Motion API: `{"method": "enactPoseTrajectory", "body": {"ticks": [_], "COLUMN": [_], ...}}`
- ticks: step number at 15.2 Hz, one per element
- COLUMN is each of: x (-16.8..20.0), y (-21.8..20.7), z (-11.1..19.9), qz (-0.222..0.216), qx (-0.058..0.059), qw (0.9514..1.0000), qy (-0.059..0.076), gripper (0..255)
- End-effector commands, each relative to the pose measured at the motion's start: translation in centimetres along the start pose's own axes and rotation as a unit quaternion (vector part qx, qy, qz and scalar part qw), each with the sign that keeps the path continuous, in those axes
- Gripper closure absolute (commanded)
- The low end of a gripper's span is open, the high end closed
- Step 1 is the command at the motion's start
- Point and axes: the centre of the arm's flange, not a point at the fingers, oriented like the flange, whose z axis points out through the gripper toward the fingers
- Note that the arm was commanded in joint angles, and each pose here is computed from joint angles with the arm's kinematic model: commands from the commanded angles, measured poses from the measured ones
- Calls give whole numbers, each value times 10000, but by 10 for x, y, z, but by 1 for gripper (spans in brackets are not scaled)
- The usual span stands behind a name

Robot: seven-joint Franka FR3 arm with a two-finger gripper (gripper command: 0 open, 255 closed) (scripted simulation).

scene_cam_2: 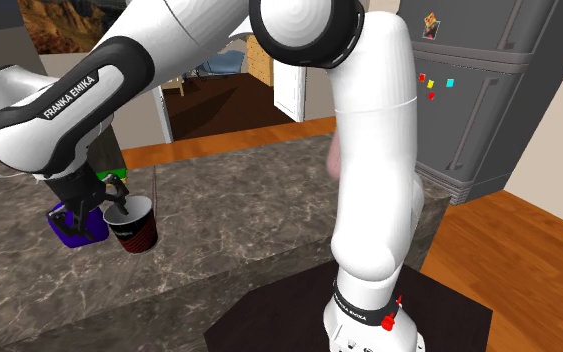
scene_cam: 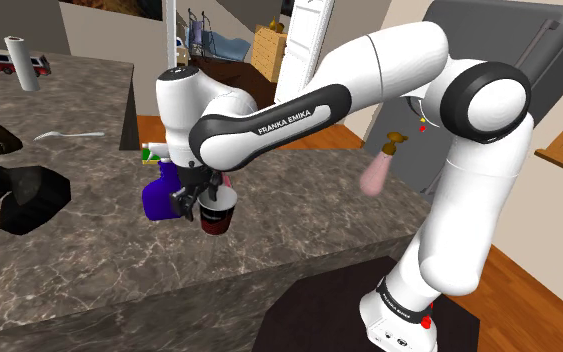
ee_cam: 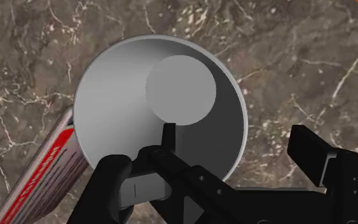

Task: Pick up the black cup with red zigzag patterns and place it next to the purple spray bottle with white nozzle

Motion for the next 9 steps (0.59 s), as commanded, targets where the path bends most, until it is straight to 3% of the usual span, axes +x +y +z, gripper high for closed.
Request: {"method": "enactPoseTrajectory", "body": {"ticks": [1,3,7,9], "x": [0,0,0,0], "y": [0,0,0,0], "z": [0,0,-50,-50], "qz": [0,0,0,0], "qx": [0,0,0,0], "qw": [10000,10000,10000,10000], "qy": [0,0,0,0], "gripper": [0,0,0,0]}}
